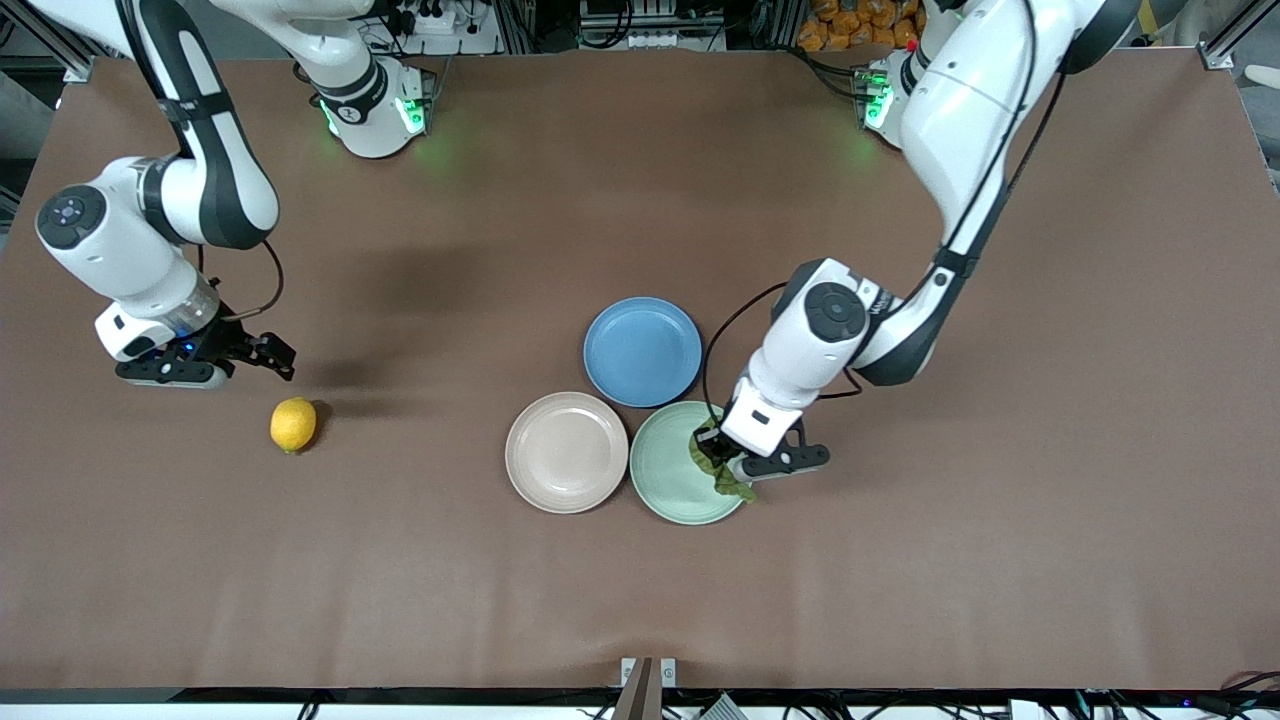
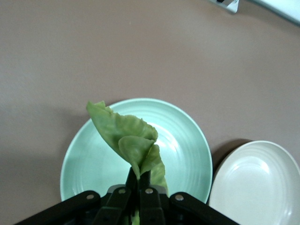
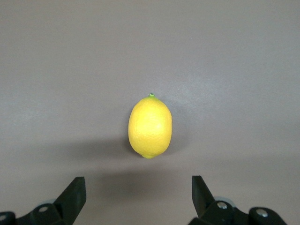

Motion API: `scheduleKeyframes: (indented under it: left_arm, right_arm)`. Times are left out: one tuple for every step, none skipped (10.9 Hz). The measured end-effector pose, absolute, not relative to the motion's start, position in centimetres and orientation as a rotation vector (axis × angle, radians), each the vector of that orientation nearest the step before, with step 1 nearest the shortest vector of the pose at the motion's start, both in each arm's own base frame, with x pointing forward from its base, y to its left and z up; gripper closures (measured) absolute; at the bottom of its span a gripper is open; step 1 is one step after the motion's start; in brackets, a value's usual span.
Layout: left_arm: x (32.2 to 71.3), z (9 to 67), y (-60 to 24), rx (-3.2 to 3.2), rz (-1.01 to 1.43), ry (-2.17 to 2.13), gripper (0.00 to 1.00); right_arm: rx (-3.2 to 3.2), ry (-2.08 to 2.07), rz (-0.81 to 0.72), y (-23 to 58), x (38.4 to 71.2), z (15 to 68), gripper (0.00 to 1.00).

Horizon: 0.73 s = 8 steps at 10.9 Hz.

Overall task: Place lemon and lettuce in plates
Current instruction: 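Carry the lettuce with the left gripper while the right gripper reaches the lemon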

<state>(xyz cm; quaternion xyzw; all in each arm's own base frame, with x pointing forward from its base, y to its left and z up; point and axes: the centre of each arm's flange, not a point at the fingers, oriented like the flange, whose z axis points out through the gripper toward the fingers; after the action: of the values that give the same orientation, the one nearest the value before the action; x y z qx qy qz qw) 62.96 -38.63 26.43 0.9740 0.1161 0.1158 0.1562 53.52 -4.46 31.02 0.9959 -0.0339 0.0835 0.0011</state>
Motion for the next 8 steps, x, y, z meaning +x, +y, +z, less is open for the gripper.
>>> scheduleKeyframes:
  left_arm:
    - [62.5,25.1,-39.2,2.807,0.339,0.329,0.91]
    - [62.1,23.8,-39.6,2.830,0.344,0.324,0.81]
    - [61.9,22.6,-39.7,2.848,0.343,0.321,0.67]
    - [61.8,21.8,-39.6,2.858,0.340,0.320,0.52]
    - [61.9,21.7,-39.5,2.860,0.341,0.324,0.38]
    - [62.2,21.9,-39.3,2.858,0.350,0.328,0.27]
    - [62.6,22.6,-39.0,2.854,0.367,0.334,0.14]
    - [63.1,23.6,-38.6,2.850,0.386,0.341,0.01]
  right_arm:
    - [3.124,-0.107,0.276,-4.5,53.7,30.4,0.00]
    - [3.122,-0.108,0.289,-4.5,53.8,29.6,0.00]
    - [3.118,-0.109,0.308,-4.6,53.8,28.8,0.00]
    - [3.116,-0.110,0.312,-4.6,53.9,27.7,0.00]
    - [3.114,-0.111,0.320,-4.7,53.9,26.6,0.00]
    - [3.112,-0.114,0.324,-4.8,54.0,25.5,0.00]
    - [3.112,-0.116,0.318,-4.9,53.9,24.5,0.00]
    - [3.112,-0.118,0.312,-4.9,53.9,23.6,0.00]
